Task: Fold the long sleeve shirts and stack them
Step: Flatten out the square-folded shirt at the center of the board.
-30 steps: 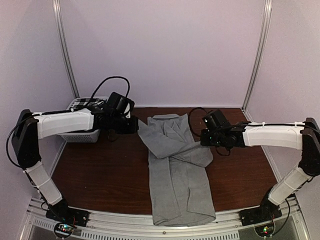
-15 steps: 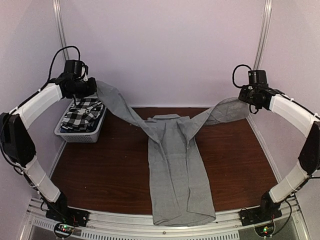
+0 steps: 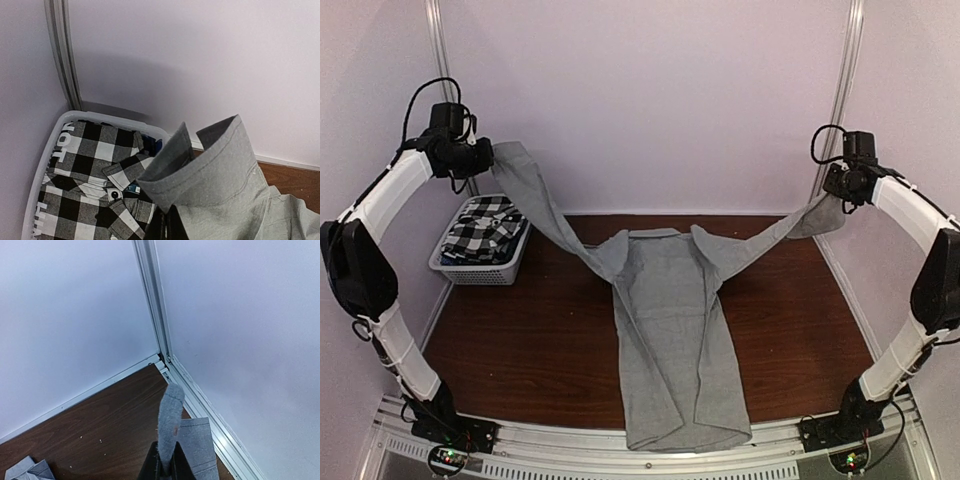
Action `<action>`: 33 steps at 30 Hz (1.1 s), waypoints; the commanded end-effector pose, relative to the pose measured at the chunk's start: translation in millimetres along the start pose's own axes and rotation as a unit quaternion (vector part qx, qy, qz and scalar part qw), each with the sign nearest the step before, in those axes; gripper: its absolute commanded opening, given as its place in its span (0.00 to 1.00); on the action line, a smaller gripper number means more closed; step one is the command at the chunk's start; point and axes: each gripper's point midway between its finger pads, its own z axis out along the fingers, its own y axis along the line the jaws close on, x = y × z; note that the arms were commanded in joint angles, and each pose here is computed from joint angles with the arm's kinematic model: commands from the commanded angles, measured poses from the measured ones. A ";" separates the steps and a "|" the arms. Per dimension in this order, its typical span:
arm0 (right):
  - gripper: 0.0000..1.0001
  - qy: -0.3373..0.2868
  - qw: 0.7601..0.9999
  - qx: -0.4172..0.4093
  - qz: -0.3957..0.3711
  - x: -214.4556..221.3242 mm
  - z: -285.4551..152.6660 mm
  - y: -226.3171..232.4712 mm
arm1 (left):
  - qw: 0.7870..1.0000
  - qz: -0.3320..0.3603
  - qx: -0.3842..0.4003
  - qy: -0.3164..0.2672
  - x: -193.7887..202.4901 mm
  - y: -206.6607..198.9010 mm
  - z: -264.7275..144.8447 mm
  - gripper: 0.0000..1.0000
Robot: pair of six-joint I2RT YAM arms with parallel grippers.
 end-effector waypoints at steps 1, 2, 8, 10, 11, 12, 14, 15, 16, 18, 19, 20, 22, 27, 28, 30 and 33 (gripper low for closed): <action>0.04 -0.022 1.000 0.002 0.007 -33.9 3.0 -8.0 | 1.000 0.006 -0.006 -0.025 -29.9 12.1 0.8 0.00; 0.04 -0.023 1.000 0.004 0.008 -38.3 5.1 -9.0 | 1.000 0.005 0.006 -0.024 -32.8 9.9 2.1 0.00; 0.05 -0.031 0.999 0.001 0.009 -57.9 14.0 -4.2 | 0.999 0.003 0.012 -0.034 -52.8 9.3 10.7 0.00; 0.05 -0.028 1.000 0.001 0.009 -57.9 17.9 -3.4 | 0.999 0.003 0.017 -0.033 -54.6 7.0 13.2 0.00; 0.05 -0.025 1.000 -0.001 0.008 -55.7 20.3 -2.4 | 0.999 0.002 0.025 -0.029 -52.6 4.7 15.6 0.00; 0.05 -0.022 1.000 -0.003 0.008 -53.4 22.0 -1.4 | 0.999 0.001 0.034 -0.023 -49.2 1.9 18.1 0.00; 0.05 -0.012 1.000 -0.009 0.007 -45.5 26.2 0.2 | 0.999 -0.001 0.048 -0.007 -39.1 -1.2 23.8 0.00; 0.05 -0.008 1.000 -0.011 0.006 -41.3 28.2 0.7 | 0.999 -0.001 0.053 -0.001 -34.1 -2.2 25.6 0.00; 0.05 -0.003 1.000 -0.013 0.005 -36.3 30.3 0.9 | 0.998 0.000 0.062 0.007 -28.0 -4.4 27.0 0.00; 0.05 0.006 1.000 -0.019 0.002 -27.7 33.3 2.5 | 0.997 0.008 0.072 0.018 -15.9 -11.9 28.3 0.00; 0.05 0.009 1.000 -0.022 0.001 -24.3 34.3 3.3 | 0.997 0.013 0.076 0.023 -9.3 -16.3 28.4 0.00; 0.06 0.014 1.000 -0.028 -0.001 -20.2 35.2 5.2 | 0.996 0.019 0.083 0.028 -2.5 -22.8 27.7 0.00; 0.08 0.022 0.999 -0.040 -0.005 -11.7 35.5 11.2 | 0.994 0.029 0.092 0.045 15.5 -34.2 28.7 0.00; 0.12 0.052 0.997 -0.042 -0.042 30.9 35.0 23.6 | 0.987 0.055 0.114 0.098 78.8 -67.8 31.6 0.00; 0.12 0.058 0.996 -0.043 -0.048 41.5 33.9 26.2 | 0.985 0.062 0.117 0.110 93.5 -74.9 31.9 0.00; 0.12 0.068 0.995 -0.040 -0.056 60.4 31.9 25.3 | 0.982 0.067 0.118 0.133 122.5 -84.0 32.8 0.00; 0.13 0.095 0.991 -0.059 -0.077 101.9 24.3 42.8 | 0.976 0.071 0.125 0.164 166.9 -93.7 34.0 0.00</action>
